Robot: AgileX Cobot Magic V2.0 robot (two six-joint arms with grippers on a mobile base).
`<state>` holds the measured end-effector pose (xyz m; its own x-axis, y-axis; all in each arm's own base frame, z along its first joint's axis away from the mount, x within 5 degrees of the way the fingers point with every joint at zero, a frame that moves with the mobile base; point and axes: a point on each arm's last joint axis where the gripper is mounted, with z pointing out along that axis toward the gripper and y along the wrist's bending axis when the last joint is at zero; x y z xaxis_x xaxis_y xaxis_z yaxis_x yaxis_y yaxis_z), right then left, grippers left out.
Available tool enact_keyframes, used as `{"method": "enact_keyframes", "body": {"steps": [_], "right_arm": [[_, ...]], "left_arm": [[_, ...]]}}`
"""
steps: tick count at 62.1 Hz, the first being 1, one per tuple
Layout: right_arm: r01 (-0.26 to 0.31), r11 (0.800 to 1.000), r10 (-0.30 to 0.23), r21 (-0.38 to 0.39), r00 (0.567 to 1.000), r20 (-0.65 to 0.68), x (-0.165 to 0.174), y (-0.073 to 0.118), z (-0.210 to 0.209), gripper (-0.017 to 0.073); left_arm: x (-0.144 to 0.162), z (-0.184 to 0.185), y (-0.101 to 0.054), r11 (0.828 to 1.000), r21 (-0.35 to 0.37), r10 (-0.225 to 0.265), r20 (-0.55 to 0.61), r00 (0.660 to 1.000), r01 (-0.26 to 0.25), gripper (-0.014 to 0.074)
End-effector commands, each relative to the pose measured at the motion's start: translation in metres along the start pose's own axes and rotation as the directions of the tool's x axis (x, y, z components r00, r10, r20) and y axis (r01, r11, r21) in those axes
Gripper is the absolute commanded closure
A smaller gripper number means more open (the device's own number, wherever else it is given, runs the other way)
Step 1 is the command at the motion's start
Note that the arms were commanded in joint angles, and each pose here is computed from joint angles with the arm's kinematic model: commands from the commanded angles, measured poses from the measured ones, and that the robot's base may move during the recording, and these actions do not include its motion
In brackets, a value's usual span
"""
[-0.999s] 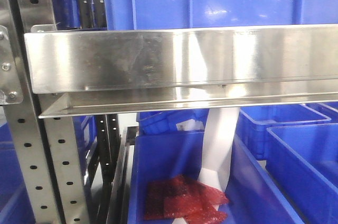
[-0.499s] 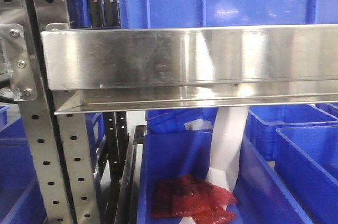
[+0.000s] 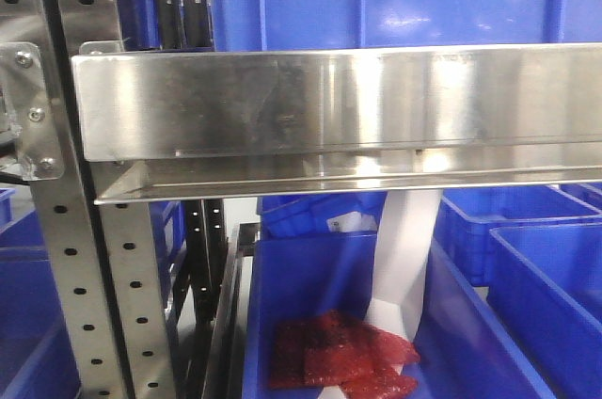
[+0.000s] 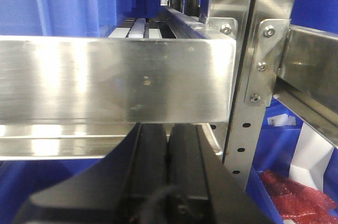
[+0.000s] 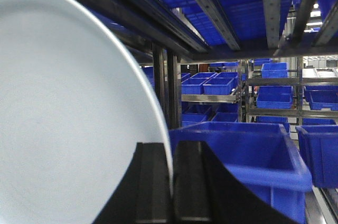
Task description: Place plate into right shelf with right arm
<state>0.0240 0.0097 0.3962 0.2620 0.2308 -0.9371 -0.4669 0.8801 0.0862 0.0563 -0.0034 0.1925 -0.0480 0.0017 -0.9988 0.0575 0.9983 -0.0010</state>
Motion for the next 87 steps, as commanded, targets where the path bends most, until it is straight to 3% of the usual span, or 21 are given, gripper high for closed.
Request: {"method": "enact_keyframes", "body": {"steps": [1, 11, 24, 39, 57, 65, 76, 87], "right_arm": [[0.002, 1.0, 0.001, -0.025, 0.995, 0.1, -0.031, 0.005, 0.024, 0.0499], [0.002, 1.0, -0.001, -0.02, 0.999, 0.046, -0.054, 0.008, 0.081, 0.0499], [0.004, 1.0, -0.003, 0.01, 0.999, -0.047, -0.057, 0.007, 0.169, 0.0499], [0.032, 0.994, -0.016, 0.103, 0.987, -0.158, -0.024, -0.018, 0.255, 0.0499], [0.052, 0.986, -0.011, 0.158, 0.968, -0.252, 0.026, -0.045, 0.304, 0.0492], [0.055, 0.985, -0.005, 0.165, 0.958, -0.287, 0.04, -0.049, 0.311, 0.0337], [0.055, 0.985, -0.004, 0.166, 0.956, -0.293, 0.042, -0.05, 0.311, -0.008], [0.056, 0.984, -0.003, 0.169, 0.954, -0.3, 0.041, -0.05, 0.31, -0.0074]], "left_arm": [[-0.005, 0.0, 0.0, 1.0, -0.003, -0.009, 0.081, 0.997, 0.009, 0.064], [-0.005, 0.0, 0.0, 1.0, -0.003, -0.009, 0.081, 0.997, 0.009, 0.064], [-0.005, 0.0, 0.0, 1.0, -0.003, -0.009, 0.081, 0.997, 0.009, 0.064], [-0.005, 0.0, 0.0, 1.0, -0.003, -0.009, 0.081, 0.997, 0.009, 0.064], [-0.005, 0.0, 0.0, 1.0, -0.003, -0.009, 0.081, 0.997, 0.009, 0.064], [-0.005, 0.0, 0.0, 1.0, -0.003, -0.009, 0.081, 0.997, 0.009, 0.064], [-0.005, 0.0, 0.0, 1.0, -0.003, -0.009, 0.081, 0.997, 0.009, 0.064], [-0.005, 0.0, 0.0, 1.0, -0.003, -0.009, 0.081, 0.997, 0.009, 0.064]]}}
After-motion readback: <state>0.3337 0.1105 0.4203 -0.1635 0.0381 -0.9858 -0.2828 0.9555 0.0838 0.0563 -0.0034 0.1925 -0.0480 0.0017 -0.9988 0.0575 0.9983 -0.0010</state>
